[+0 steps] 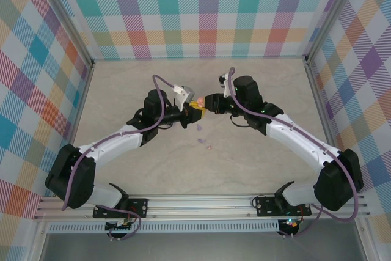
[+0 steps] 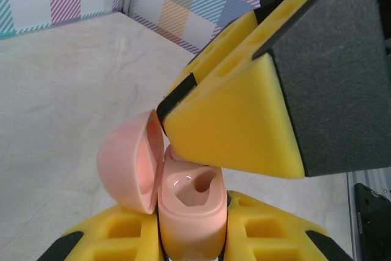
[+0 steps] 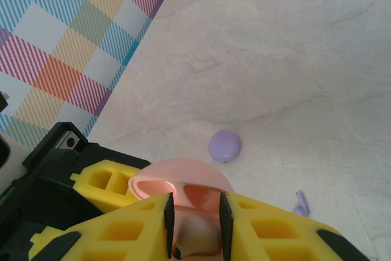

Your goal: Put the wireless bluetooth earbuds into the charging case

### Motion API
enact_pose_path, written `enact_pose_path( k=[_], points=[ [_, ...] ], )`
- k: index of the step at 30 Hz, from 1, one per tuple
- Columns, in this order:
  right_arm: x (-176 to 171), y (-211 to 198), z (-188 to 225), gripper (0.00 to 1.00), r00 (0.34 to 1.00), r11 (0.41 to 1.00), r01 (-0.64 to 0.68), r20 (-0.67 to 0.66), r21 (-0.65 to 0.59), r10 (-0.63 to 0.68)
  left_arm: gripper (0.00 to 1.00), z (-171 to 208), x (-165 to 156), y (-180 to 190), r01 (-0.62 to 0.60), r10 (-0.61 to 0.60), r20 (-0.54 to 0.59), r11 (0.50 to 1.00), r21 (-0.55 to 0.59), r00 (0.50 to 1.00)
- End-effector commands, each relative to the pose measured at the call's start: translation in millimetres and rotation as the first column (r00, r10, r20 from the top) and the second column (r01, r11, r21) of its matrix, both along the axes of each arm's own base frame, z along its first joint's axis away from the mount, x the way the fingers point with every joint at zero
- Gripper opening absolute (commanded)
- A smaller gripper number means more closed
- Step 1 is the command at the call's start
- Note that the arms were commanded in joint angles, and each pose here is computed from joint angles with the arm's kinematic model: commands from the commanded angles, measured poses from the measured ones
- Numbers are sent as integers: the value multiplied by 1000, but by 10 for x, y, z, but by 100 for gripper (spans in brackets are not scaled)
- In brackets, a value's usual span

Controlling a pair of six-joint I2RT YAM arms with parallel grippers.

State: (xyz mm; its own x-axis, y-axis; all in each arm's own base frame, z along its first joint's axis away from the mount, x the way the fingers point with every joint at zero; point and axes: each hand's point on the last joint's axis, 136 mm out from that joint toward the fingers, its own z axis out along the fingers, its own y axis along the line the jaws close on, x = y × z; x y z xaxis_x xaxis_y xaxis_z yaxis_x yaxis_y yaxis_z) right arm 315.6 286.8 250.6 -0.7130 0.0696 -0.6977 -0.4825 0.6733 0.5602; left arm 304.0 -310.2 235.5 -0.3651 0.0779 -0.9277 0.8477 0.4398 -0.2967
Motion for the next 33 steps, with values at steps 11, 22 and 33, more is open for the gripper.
enact_pose_path(
  k=[11, 22, 33],
  points=[
    [-54, -36, 180, 44, 999, 1000, 3, 50, -24, -2, 16, 308, -60, -6, 8, -4, 91, 999, -43, 996],
    [-112, -431, 394, 48, 990, 988, 103, 105, -117, -91, 16, 355, -127, 64, 1, 1, 109, 1000, -18, 994],
    [-225, -885, -25, 48, 991, 959, 125, -11, -254, -132, 16, 517, -245, 150, 2, -2, 121, 1000, -1, 993]
  ],
)
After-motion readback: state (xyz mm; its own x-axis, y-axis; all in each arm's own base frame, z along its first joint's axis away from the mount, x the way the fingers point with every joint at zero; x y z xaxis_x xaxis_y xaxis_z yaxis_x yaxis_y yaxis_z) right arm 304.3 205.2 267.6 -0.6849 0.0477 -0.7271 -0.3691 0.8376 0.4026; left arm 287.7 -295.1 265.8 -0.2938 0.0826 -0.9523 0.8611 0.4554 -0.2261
